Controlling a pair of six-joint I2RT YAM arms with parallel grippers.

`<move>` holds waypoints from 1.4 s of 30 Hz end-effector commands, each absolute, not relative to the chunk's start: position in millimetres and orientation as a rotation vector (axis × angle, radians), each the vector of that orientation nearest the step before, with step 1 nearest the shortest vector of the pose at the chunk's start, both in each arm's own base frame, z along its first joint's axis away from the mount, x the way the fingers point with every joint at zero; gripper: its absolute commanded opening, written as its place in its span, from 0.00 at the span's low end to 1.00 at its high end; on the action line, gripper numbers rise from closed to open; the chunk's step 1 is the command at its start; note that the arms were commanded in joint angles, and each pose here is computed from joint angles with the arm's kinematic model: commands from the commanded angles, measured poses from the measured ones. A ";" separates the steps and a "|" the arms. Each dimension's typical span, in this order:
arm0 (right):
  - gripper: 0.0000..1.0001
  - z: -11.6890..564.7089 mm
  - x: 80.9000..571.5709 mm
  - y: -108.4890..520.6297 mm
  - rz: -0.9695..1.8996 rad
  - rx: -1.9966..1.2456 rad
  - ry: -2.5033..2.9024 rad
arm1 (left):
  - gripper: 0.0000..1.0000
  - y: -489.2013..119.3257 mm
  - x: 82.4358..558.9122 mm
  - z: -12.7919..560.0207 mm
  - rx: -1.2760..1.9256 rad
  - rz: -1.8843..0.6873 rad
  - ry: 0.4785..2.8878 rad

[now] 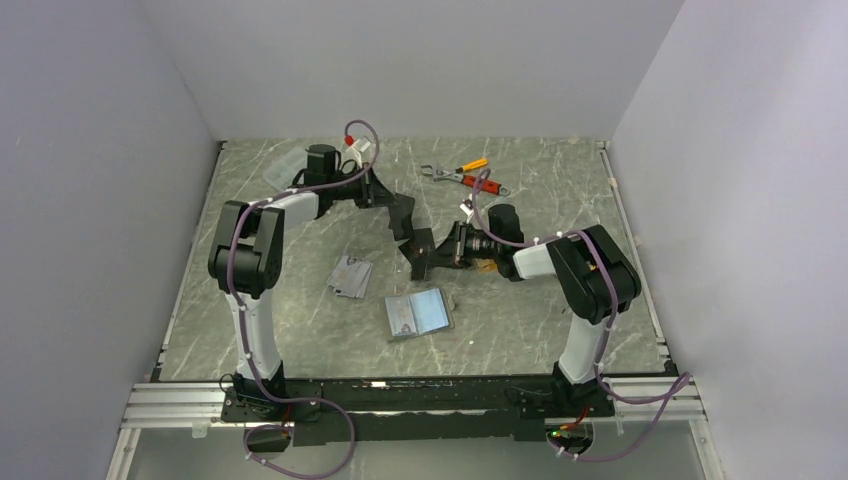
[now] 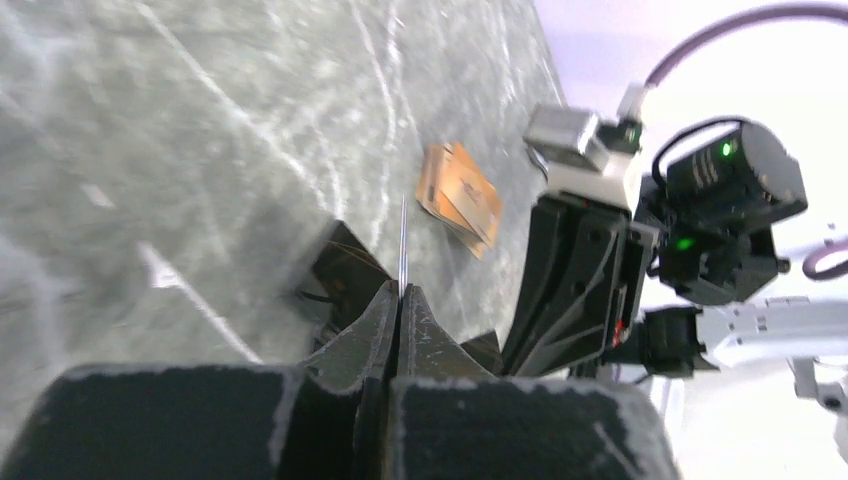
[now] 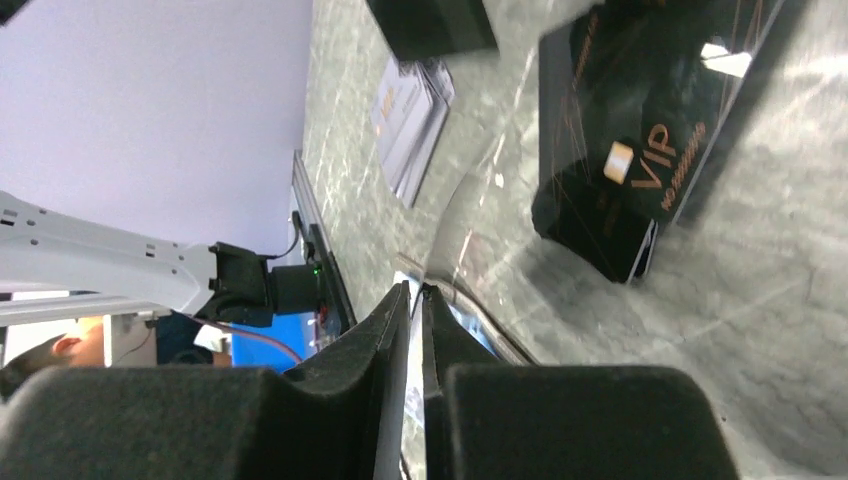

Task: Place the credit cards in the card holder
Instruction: Place the credit card at the center of the board.

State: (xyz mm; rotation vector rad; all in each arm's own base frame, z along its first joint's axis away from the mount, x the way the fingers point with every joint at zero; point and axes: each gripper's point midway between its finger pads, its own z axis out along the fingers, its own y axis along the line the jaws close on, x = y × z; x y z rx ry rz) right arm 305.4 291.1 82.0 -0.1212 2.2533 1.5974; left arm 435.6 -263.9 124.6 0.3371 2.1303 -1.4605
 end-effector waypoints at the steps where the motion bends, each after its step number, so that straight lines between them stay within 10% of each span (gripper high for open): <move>1: 0.12 84.9 297.4 292.2 1.679 -0.129 2.236 | 0.00 -252.6 456.1 131.3 0.289 -1.369 2.081; 14: 0.02 84.0 304.8 274.0 1.543 -0.110 2.267 | 0.00 -266.8 437.1 109.7 0.315 -1.390 2.129; 25: 0.34 99.2 316.2 270.0 1.468 -0.128 2.227 | 0.00 -279.9 425.2 130.7 0.361 -1.517 2.064; 42: 0.39 120.6 342.5 283.1 1.538 -0.163 2.080 | 0.00 -294.2 396.9 161.4 0.361 -1.731 1.986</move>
